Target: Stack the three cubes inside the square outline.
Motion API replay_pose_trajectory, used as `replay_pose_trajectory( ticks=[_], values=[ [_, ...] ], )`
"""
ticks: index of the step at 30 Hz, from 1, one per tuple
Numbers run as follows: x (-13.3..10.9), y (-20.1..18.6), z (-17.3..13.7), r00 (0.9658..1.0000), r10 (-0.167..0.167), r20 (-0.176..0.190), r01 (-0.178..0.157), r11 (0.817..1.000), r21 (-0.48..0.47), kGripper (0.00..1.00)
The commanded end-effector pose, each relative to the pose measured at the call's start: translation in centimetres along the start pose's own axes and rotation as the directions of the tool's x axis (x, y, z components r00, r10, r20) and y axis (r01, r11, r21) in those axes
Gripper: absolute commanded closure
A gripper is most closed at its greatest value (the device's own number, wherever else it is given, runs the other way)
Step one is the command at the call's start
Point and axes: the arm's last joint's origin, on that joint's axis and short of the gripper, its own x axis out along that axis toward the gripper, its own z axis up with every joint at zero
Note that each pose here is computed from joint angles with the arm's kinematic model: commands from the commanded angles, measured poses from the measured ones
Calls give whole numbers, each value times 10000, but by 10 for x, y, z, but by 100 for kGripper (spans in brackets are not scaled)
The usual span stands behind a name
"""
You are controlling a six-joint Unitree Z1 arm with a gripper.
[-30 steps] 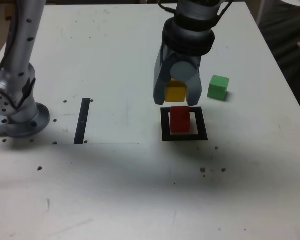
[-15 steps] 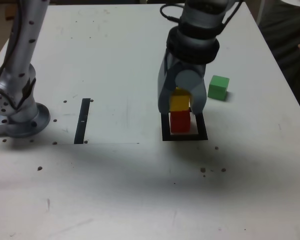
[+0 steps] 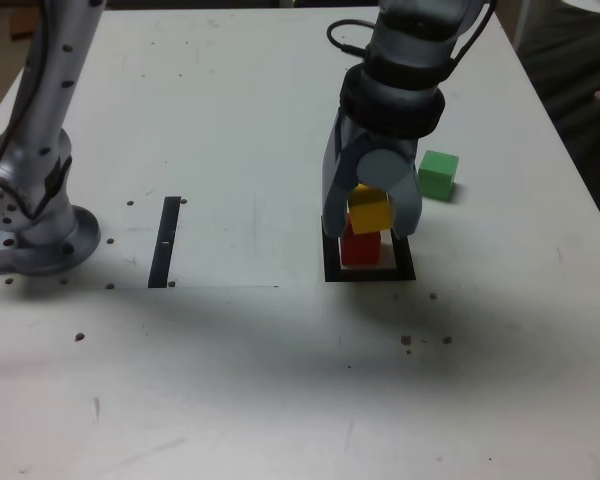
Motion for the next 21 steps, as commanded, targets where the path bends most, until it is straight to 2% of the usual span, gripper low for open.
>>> replay_pose_trajectory(
  ticks=[1, 10, 14, 21],
  values=[
    [1, -1, 0, 10000, -14, -26, 14, 10000, 37, 2],
    [-4, 0, -10, 10000, 65, 44, -65, 10000, 33, 1],
    [-14, 3, -18, 9986, 417, 326, -419, 9991, 55, 1],
    [-26, 15, -25, 9916, 1068, 733, -1104, 9928, 471, 0]
  ],
)
